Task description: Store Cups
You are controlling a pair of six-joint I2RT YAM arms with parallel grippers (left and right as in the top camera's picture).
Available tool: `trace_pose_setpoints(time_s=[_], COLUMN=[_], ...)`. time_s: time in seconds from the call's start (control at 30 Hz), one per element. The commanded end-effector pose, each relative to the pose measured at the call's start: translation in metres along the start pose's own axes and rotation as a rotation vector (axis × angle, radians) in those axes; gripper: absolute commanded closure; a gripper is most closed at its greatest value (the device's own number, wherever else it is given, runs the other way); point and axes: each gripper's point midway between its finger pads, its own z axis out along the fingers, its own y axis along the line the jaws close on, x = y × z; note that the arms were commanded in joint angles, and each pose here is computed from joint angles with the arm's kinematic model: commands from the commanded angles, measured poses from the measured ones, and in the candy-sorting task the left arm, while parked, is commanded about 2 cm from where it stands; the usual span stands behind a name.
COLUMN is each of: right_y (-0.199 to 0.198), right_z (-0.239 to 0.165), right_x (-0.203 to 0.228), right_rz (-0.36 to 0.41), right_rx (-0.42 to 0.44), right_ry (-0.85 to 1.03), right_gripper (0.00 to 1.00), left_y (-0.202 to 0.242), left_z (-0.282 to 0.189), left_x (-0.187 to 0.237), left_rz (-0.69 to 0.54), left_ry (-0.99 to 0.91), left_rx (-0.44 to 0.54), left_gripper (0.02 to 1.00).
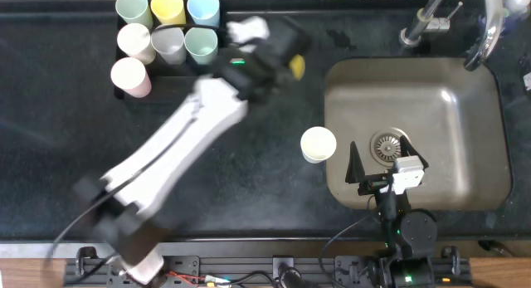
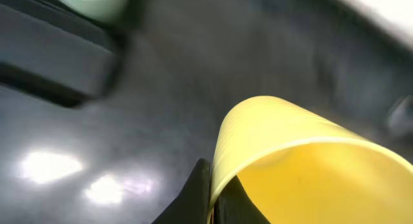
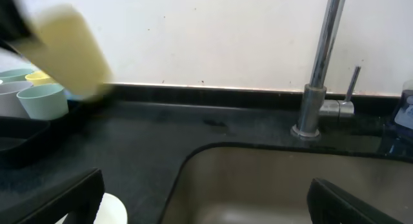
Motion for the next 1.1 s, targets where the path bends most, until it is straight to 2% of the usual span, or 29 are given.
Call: trace_pose_setpoints(time_s=[0.03, 0.27, 0.37, 0.53, 0.7, 1.1], right_y=[0.001, 0.001, 0.001, 0.001, 0.001, 0.001], right_z=[0.0, 0.0, 0.0, 0.0, 0.0, 0.0], right_x=[0.003, 0.003, 0.003, 0.003, 0.003, 0.003], right_rz=[0.004, 0.004, 0.004, 0.004, 0.004, 0.004], right_rx=[-0.005, -0.005, -0.005, -0.005, -0.005, -0.005], right_ry=[-0.001, -0.001, -0.001, -0.001, -0.001, -0.001], right_gripper=[0.003, 0.005, 0.005, 0.003, 0.003, 0.003], left_y=[0.062, 0.159, 0.185, 0.215, 0.225, 0.216], left_z=[-0.031, -0.027, -0.015, -0.002, 0.01, 0.062], left_x=[-0.044, -0.045, -0.038, -0.038, -0.041, -0.046], left_rz=[-0.359, -0.756, -0.862, -0.929, -0.954, -0.979], left_ry=[-0.132, -0.134, -0.106, -0.112, -0.111, -0.087], left_rx=[-0.048, -0.166, -0.222, -0.298, -0.332, -0.312], left_gripper=[0.982, 0.982, 0.982, 0.982, 0.982, 0.982])
